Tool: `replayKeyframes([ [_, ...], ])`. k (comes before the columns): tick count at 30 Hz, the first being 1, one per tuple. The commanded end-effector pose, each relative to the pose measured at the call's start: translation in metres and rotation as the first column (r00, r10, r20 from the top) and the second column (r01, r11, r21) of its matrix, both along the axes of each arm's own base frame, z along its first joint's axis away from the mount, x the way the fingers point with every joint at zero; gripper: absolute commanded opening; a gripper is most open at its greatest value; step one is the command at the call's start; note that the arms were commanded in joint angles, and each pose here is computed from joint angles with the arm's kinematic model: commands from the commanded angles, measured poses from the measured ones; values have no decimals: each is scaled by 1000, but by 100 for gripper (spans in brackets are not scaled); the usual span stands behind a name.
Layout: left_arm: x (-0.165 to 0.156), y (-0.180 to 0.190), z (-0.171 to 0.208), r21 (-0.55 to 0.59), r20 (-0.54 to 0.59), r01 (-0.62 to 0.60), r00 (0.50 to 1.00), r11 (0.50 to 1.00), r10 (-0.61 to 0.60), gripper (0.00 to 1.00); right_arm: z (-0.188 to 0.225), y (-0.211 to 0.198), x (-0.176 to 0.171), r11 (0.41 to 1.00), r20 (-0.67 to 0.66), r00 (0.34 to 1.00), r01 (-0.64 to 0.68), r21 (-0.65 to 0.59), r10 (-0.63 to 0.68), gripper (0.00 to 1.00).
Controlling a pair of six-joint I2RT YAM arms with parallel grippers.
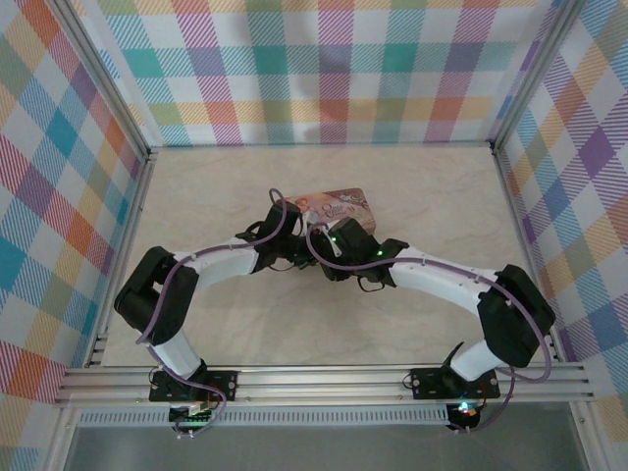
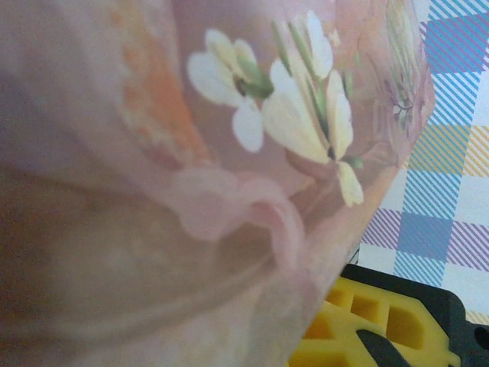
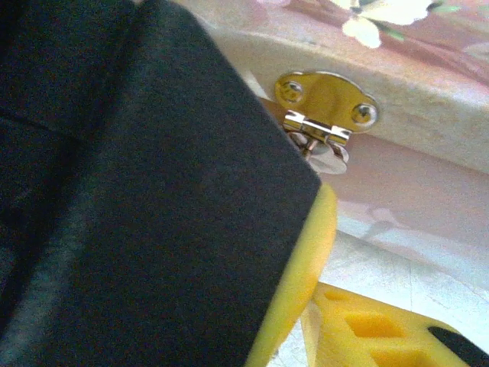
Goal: Unlock the padlock with the key
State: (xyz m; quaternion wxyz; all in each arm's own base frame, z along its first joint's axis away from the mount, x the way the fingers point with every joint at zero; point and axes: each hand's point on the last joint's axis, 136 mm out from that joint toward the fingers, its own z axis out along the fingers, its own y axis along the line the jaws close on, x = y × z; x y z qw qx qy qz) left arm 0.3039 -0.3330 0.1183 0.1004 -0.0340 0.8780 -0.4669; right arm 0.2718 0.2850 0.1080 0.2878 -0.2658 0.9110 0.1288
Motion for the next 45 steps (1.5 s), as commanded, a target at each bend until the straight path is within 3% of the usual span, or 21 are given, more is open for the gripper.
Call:
replayKeyframes([
  [1,3,-8,38,-71,80,39,996,997,-33,2,8,7,6,1000,30,999,-13,-6,13,36],
  [8,3,-7,38,-72,81,38,996,997,-32,2,6,9,5,1000,23,999,-27,-8,27,1],
  [13,3,-4,35,-63,80,31,996,998,-26,2,4,9,3,1000,16,999,-30,-2,30,0],
  [21,1,11,7,19,53,-25,998,1000,24,24,-12,11,-7,999,-28,999,-38,33,39,0],
  [29,-2,24,-19,83,26,-69,997,994,67,33,-32,13,-14,998,-67,996,-59,38,61,0],
  [37,-13,40,-35,136,3,-101,995,986,101,35,-48,17,-19,996,-97,991,-83,44,87,0],
  [45,-24,65,-26,189,41,-144,990,971,138,36,-51,15,-22,994,-96,990,-98,44,102,0],
])
